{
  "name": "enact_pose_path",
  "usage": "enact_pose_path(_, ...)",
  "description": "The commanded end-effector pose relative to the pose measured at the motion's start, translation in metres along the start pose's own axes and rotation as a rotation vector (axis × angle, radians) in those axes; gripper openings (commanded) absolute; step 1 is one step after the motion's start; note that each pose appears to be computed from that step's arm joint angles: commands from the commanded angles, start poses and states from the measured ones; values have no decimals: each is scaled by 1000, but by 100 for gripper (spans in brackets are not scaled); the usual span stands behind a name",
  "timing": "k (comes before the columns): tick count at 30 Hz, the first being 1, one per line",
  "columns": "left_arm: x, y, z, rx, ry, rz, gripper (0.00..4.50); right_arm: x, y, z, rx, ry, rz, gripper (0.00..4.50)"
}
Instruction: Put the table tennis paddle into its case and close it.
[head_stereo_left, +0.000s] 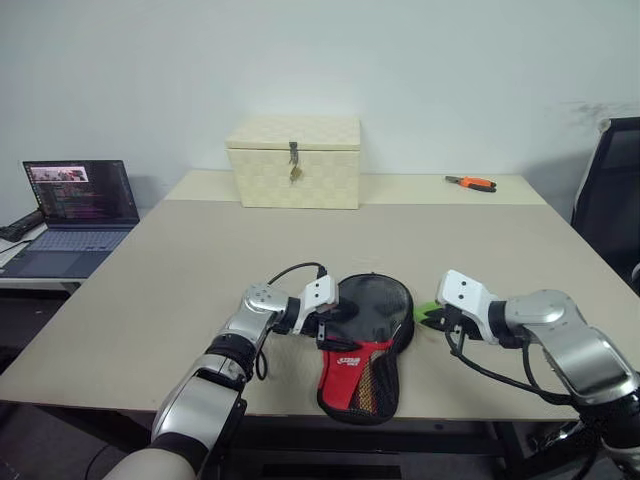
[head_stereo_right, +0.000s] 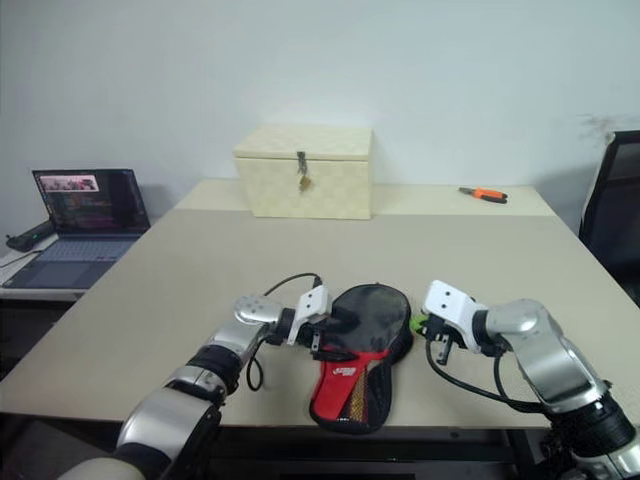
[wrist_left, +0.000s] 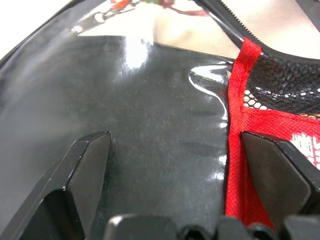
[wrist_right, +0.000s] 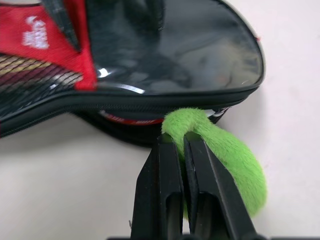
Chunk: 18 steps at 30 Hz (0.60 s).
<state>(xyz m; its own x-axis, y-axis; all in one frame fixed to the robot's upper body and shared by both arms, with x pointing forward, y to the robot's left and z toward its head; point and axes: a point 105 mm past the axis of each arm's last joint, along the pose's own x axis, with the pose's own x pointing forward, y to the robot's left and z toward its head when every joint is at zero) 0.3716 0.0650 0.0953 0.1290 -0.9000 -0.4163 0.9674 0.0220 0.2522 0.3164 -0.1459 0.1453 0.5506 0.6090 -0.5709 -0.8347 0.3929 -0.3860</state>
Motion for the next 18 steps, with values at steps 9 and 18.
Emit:
enact_pose_path(9,14,-18,-27,-37,117,-63,450,-8,22,12,-17,-46,88,3)
enact_pose_path(18,17,-19,-27,-42,116,-63,450,-34,62,22,-21,-57,273,3)
